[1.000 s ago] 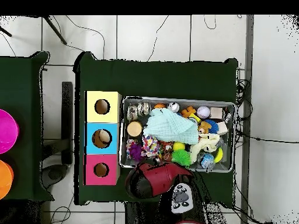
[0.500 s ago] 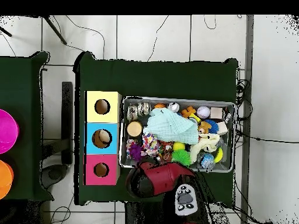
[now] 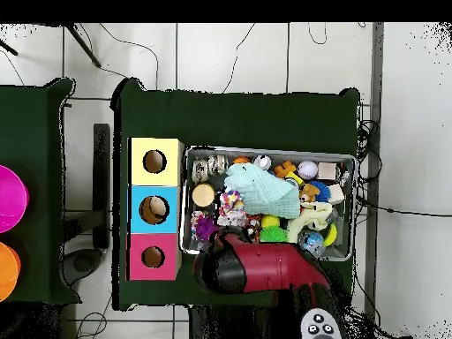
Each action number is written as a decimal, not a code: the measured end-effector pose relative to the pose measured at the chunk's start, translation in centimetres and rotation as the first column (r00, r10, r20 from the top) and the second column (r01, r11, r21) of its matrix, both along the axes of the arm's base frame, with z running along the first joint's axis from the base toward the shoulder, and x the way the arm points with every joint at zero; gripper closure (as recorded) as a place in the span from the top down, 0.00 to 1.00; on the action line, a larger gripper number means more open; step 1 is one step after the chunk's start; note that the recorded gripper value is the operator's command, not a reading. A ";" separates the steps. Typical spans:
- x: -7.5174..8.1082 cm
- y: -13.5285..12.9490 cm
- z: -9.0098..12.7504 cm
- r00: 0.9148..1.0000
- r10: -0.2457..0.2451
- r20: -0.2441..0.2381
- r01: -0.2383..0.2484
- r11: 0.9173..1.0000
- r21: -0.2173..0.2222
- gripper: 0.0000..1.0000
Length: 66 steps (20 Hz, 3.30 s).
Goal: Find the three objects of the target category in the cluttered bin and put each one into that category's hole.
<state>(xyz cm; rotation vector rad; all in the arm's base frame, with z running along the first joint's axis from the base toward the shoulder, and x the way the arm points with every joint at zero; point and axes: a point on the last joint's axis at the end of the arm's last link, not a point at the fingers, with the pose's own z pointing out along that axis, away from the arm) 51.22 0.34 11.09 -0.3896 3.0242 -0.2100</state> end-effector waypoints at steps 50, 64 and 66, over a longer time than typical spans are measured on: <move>7.8 19.6 4.2 0.987 0.145 -0.069 -0.142 0.989 0.043 0.00; 13.3 18.3 2.4 0.994 0.109 -0.017 -0.109 0.994 0.001 0.00; 13.8 18.9 2.0 0.994 0.111 -0.011 -0.111 0.994 -0.002 0.00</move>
